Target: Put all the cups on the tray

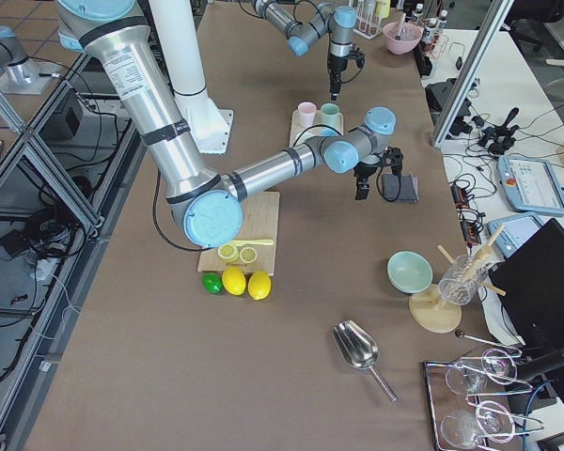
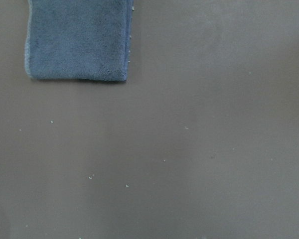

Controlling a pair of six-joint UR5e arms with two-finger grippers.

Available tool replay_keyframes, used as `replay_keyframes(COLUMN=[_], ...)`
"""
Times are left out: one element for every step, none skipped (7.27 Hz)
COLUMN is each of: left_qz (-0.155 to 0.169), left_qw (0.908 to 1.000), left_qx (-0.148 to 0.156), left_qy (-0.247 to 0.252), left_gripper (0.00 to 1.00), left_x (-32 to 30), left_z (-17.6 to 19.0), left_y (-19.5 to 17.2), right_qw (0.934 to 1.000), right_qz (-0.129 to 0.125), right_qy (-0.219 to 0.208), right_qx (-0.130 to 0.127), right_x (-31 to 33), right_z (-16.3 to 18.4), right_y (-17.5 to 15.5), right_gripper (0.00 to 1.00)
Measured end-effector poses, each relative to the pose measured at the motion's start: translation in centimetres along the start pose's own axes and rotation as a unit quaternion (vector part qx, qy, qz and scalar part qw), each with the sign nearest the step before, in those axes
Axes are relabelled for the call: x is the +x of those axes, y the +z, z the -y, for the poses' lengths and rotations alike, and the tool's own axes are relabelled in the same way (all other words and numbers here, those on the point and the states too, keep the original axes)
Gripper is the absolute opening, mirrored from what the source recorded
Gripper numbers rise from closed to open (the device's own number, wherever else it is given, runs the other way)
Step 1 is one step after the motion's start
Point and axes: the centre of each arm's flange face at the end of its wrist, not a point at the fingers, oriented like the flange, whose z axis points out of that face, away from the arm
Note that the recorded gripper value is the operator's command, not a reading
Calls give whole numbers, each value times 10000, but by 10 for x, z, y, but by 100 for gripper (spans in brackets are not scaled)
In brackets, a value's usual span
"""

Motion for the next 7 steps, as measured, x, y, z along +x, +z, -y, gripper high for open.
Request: replay_keyframes(left_qz=[138, 277, 434, 613, 747, 816, 890], left_qw=[9996, 9985, 9964, 9934, 9905, 9878, 9850], left_qx=[103, 214, 339, 430, 443, 400, 360], left_qy=[215, 427, 639, 863, 1066, 1261, 1437], left_gripper=[98, 98, 98, 98, 98, 98, 98], left_x=[-41, -90, -147, -207, -265, -320, -369], left_z=[4, 5, 9, 16, 20, 20, 16], left_y=[-28, -54, -79, -100, -118, -132, -144], right_qw=[9999, 9996, 9992, 9986, 9980, 9976, 9974], right_qz=[-52, -118, -190, -259, -322, -376, -430], right_qy=[-143, -255, -333, -439, -534, -564, -564], right_qx=[45, 84, 108, 111, 102, 101, 106], right_x=[28, 59, 91, 123, 151, 178, 206], right_z=[2, 2, -1, -7, -13, -20, -27], right_y=[-8, -15, -21, -26, -29, -33, -38], right_gripper=[100, 100, 100, 100, 100, 100, 100])
